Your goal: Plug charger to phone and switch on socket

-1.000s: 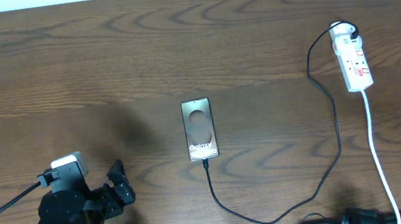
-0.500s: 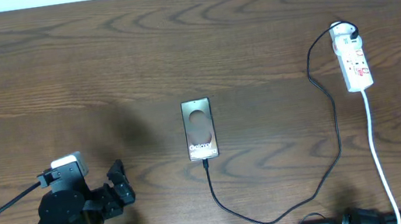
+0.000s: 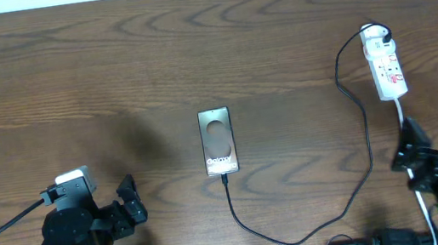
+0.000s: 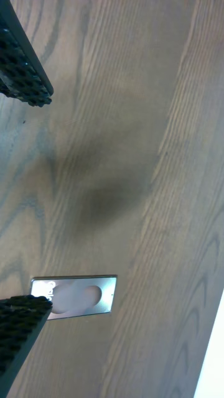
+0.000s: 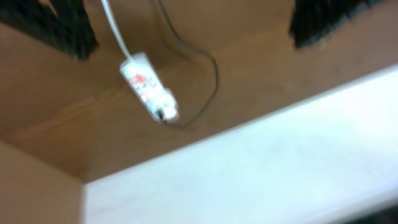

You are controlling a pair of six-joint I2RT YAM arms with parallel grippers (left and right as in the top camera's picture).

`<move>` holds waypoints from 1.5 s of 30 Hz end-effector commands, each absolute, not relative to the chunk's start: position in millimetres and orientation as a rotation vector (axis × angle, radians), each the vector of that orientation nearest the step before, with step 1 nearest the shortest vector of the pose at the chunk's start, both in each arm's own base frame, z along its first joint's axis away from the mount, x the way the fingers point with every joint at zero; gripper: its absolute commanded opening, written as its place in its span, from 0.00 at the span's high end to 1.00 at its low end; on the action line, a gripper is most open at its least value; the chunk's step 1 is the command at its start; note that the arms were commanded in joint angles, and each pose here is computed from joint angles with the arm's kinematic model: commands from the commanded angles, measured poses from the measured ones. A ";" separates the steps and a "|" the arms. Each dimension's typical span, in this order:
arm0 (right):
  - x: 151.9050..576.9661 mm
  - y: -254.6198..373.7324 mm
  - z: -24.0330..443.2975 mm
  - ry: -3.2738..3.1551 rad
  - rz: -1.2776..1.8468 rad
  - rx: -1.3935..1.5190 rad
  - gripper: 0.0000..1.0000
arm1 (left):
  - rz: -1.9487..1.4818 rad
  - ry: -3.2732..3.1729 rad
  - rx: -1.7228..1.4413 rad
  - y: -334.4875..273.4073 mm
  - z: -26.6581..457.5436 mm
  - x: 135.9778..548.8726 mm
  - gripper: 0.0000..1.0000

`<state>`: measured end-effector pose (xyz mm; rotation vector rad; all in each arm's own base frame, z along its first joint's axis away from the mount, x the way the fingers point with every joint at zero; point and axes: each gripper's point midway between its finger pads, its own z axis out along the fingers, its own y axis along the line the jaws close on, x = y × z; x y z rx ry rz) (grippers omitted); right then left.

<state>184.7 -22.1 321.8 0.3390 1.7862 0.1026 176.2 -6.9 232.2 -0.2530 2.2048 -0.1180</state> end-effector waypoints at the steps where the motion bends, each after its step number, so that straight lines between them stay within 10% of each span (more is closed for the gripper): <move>1: 202.8 -1.7 294.5 1.773 0.180 0.197 0.01 | -0.103 2.200 -0.244 -5.2 234.3 176.0 0.01; 45: 246.1 1.0 157.1 1.641 0.131 0.108 0.01 | -0.103 2.200 -0.244 -5.2 234.3 176.0 0.01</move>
